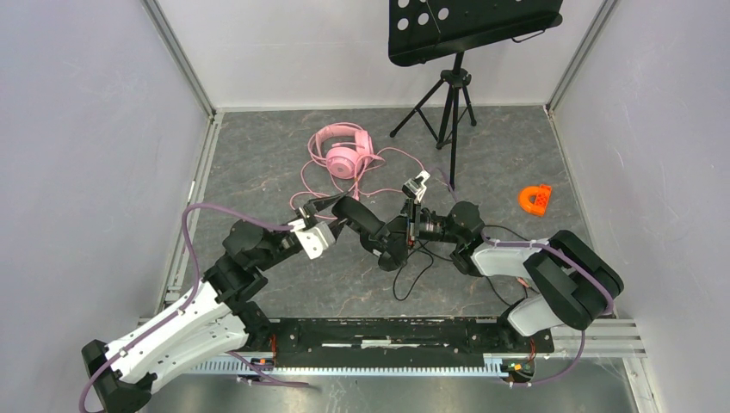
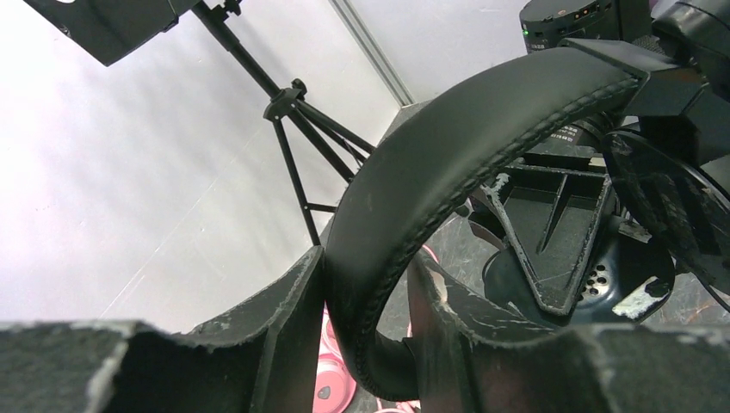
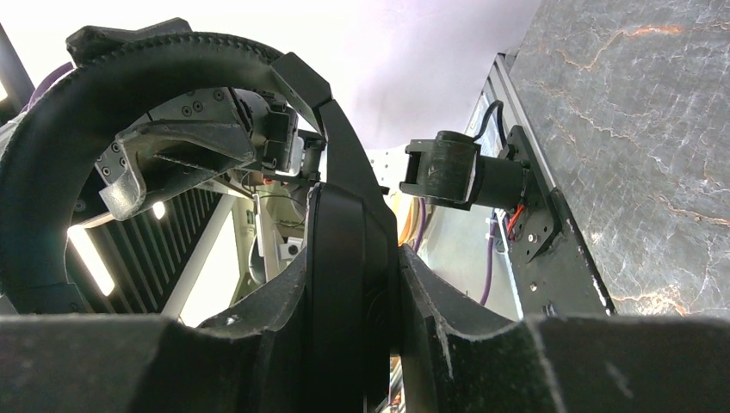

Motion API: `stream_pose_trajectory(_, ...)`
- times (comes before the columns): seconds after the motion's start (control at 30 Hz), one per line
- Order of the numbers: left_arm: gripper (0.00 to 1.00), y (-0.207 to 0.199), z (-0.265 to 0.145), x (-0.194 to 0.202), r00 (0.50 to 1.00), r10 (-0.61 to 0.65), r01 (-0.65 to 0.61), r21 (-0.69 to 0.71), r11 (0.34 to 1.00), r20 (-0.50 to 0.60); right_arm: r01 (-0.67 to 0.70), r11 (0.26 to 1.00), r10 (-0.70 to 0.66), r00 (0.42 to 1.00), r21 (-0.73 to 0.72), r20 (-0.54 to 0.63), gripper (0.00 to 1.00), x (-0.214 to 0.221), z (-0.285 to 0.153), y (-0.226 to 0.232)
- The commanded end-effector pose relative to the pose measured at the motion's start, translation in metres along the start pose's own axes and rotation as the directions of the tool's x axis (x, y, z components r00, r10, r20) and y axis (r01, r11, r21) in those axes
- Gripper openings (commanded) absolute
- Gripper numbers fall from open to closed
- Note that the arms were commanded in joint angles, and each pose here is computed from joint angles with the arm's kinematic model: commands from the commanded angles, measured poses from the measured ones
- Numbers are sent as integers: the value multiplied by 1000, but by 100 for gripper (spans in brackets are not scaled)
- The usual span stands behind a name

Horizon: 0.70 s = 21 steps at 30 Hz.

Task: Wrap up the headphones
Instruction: Pick up the headphones from the center of the board.

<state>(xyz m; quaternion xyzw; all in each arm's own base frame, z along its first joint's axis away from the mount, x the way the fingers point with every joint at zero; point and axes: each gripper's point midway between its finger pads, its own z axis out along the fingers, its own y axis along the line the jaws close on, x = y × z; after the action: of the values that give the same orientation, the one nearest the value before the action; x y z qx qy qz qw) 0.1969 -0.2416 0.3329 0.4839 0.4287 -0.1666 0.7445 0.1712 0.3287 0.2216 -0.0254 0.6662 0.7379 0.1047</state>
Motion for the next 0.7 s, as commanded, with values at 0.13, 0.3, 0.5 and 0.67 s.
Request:
stream_pose_trajectory(0.13,42,14,-2,-22,998,45,-43,-33,999,49,40,999,-40,999,-27,5,0,0,-1,5)
stream_pose_trajectory(0.3,37,13,-2,-23,997,57,-55,-30,998,53,45,998,-45,999,-34,9,0,0,-1,8)
stream_pose_trajectory(0.5,18,18,-3,-19,1000,-12,14,-65,998,25,60,998,-59,998,-29,36,16,-3,-3,9)
stream_pose_trajectory(0.67,2,33,-15,-3,993,-95,82,-173,981,-68,121,993,-121,980,13,155,52,-20,-13,16)
